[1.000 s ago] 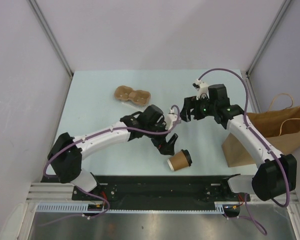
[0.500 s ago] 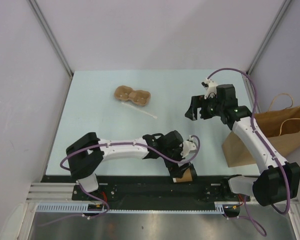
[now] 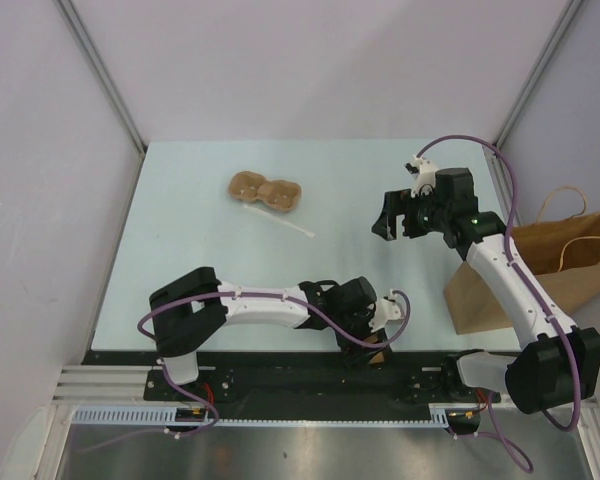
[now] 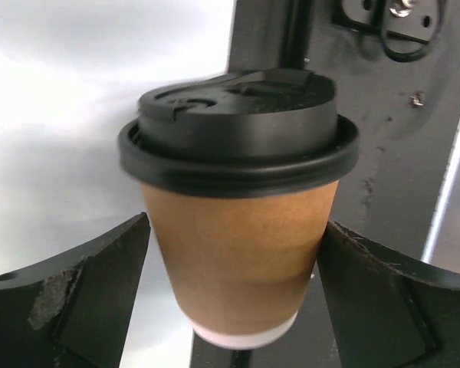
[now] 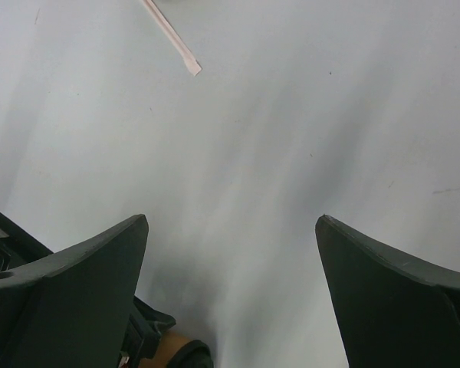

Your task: Pack the takeout coffee

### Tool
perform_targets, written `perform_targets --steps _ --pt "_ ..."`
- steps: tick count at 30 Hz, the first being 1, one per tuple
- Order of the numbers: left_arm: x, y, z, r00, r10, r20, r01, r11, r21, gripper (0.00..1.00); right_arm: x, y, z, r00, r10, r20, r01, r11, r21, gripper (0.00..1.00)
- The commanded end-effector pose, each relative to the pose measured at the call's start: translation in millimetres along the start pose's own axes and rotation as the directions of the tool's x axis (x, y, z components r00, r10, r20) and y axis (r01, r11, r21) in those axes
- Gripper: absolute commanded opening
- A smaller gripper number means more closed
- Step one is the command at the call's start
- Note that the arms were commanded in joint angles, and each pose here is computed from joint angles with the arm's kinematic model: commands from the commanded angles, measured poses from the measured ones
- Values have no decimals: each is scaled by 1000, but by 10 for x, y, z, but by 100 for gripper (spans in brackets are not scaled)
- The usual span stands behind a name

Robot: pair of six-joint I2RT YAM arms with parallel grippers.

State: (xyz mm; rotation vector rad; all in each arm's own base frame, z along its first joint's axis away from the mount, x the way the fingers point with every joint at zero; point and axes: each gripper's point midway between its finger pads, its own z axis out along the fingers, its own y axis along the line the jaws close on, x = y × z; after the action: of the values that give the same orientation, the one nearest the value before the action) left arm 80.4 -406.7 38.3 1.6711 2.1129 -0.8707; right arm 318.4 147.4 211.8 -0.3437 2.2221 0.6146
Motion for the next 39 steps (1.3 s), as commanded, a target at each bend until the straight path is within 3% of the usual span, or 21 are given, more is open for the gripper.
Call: perform_targets --steps 1,6,12,16,18,20,24,27,32,39 --pt "-195 43 17 996 77 54 -74 996 -49 89 -243 56 -132 996 -47 71 47 999 0 97" --pt "-209 80 -71 995 82 53 -77 993 -91 77 -240 88 -142 996 -55 71 56 998 -18 97" --pt "-360 354 -795 970 17 244 18 990 -140 59 -323 198 -145 994 -51 92 58 996 -72 98" --pt "-594 555 -1396 899 62 434 38 975 -220 64 -414 439 -193 994 -47 95 65 978 -197 100" --pt "-665 701 -1808 832 153 533 46 939 -342 62 -479 658 -279 994 -36 99 65 949 -308 100" --pt "-626 797 -2115 774 293 561 14 879 -477 62 -524 856 -387 996 6 91 31 915 -401 100" --pt "-581 839 -2423 691 512 510 -82 756 -649 62 -560 1173 -566 996 75 50 -38 857 -515 100" --pt "-552 862 -2502 671 556 490 -87 716 -693 61 -422 1436 -624 1000 23 16 -10 837 -548 100" --pt "-602 917 -2557 658 579 482 -73 686 -724 61 -243 1787 -703 997 -83 8 71 801 -594 100" --pt "-666 901 -2553 645 576 502 -68 698 -713 61 -119 1805 -537 979 -200 34 190 846 -499 100"
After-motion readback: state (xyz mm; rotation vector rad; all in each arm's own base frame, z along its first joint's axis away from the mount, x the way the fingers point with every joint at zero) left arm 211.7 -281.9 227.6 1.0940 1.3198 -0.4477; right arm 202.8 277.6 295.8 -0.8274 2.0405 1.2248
